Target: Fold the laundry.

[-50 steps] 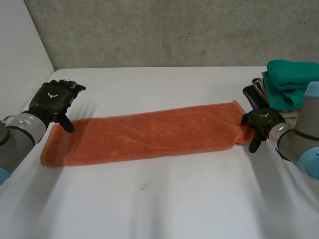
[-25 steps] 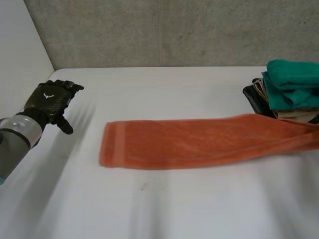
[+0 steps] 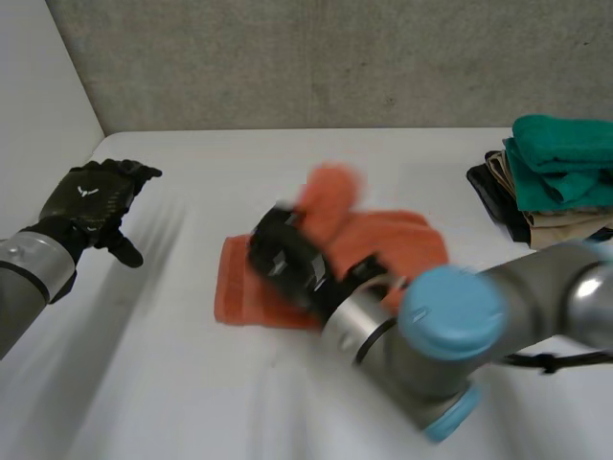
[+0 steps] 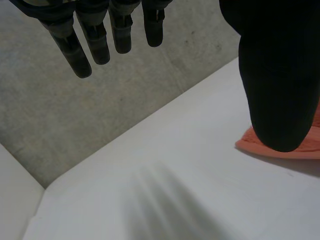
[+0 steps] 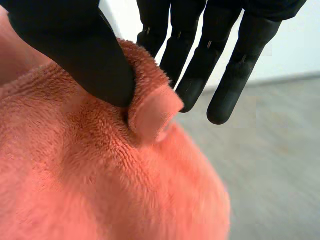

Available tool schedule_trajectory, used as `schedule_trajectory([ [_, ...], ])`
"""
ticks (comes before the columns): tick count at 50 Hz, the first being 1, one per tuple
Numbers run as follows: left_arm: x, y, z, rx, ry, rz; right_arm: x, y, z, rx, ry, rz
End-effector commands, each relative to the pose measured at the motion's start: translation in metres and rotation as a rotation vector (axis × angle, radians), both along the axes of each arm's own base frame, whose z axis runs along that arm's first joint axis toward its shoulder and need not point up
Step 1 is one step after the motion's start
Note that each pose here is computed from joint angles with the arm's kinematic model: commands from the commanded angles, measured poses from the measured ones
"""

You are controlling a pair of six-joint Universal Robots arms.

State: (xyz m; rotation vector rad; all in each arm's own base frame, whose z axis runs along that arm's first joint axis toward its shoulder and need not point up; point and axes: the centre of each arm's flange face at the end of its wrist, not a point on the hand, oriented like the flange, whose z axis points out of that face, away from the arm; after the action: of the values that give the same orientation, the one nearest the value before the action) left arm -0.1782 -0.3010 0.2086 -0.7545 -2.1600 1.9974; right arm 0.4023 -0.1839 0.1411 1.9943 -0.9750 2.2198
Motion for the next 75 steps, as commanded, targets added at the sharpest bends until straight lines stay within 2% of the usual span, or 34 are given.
schedule_trajectory([
  [1,-0.01,0.006,-0.001,0.002,-0.001,-0.031,0.014,0.015,-0.025,0.084,0.097,-0.012],
  [4,-0.016,0.008,0.002,-0.008,0.0,-0.047,0.008,0.003,-0.005,0.103,0.015,-0.118],
  [5,-0.017,0.009,0.003,-0.011,0.001,-0.053,0.002,-0.004,0.009,0.147,-0.062,-0.184],
  [8,-0.025,0.013,0.006,-0.023,0.004,-0.077,-0.014,-0.015,0.035,0.231,-0.196,-0.265],
  [9,-0.027,0.014,0.006,-0.025,0.005,-0.083,-0.026,-0.02,0.051,0.302,-0.277,-0.298],
  [12,-0.037,0.019,0.007,-0.03,0.008,-0.116,-0.057,-0.032,0.059,0.492,-0.372,-0.38],
  [15,-0.05,0.027,0.003,-0.02,0.009,-0.158,-0.08,-0.041,0.042,0.674,-0.379,-0.48],
  [18,-0.061,0.035,-0.003,0.0,0.005,-0.191,-0.113,-0.051,0.012,0.805,-0.279,-0.643],
  [22,-0.068,0.042,-0.008,0.015,-0.001,-0.202,-0.14,-0.067,-0.013,0.834,-0.188,-0.772],
  [26,-0.067,0.041,-0.006,0.009,-0.002,-0.183,-0.153,-0.083,-0.021,0.777,-0.129,-0.83],
  [29,-0.063,0.038,-0.003,0.0,0.001,-0.166,-0.152,-0.093,-0.012,0.697,-0.164,-0.84],
  [31,-0.06,0.036,-0.001,-0.004,0.002,-0.153,-0.138,-0.097,0.012,0.573,-0.266,-0.793],
  [34,-0.055,0.035,0.005,-0.019,0.008,-0.139,-0.104,-0.081,0.055,0.416,-0.386,-0.645],
  [36,-0.052,0.035,0.008,-0.025,0.01,-0.128,-0.087,-0.069,0.065,0.376,-0.402,-0.564],
  [37,-0.05,0.035,0.011,-0.029,0.015,-0.12,-0.077,-0.062,0.065,0.364,-0.396,-0.519],
  [38,-0.048,0.035,0.012,-0.03,0.016,-0.115,-0.055,-0.045,0.063,0.359,-0.378,-0.409],
  [40,-0.044,0.035,0.015,-0.032,0.028,-0.1,-0.033,-0.027,0.055,0.367,-0.346,-0.299],
  [41,-0.043,0.035,0.015,-0.031,0.033,-0.095,-0.015,-0.009,0.042,0.393,-0.298,-0.2],
  [46,-0.037,0.032,0.015,-0.01,0.073,-0.071,0.019,0.03,-0.004,0.493,-0.139,-0.014],
  [49,-0.038,0.031,0.014,0.009,0.098,-0.066,0.026,0.038,-0.025,0.559,-0.049,-0.02],
  [52,-0.04,0.032,0.013,0.023,0.106,-0.066,0.025,0.029,-0.016,0.582,-0.044,-0.07],
  [56,-0.05,0.031,0.016,0.021,0.112,-0.09,0.01,-0.015,0.026,0.621,-0.256,-0.29],
  [57,-0.053,0.031,0.016,0.021,0.112,-0.096,-0.001,-0.029,0.044,0.667,-0.368,-0.361],
  [62,-0.076,0.036,0.019,0.045,0.108,-0.136,-0.023,-0.051,0.071,0.886,-0.57,-0.356],
  [67,-0.105,0.046,0.001,0.154,0.075,-0.159,-0.03,-0.066,0.059,1.025,-0.539,-0.348],
  [70,-0.117,0.052,-0.018,0.236,0.034,-0.152,-0.032,-0.077,0.039,1.107,-0.481,-0.407],
  [75,-0.117,0.054,-0.049,0.352,-0.027,-0.09,-0.034,-0.088,0.001,1.223,-0.37,-0.522],
])
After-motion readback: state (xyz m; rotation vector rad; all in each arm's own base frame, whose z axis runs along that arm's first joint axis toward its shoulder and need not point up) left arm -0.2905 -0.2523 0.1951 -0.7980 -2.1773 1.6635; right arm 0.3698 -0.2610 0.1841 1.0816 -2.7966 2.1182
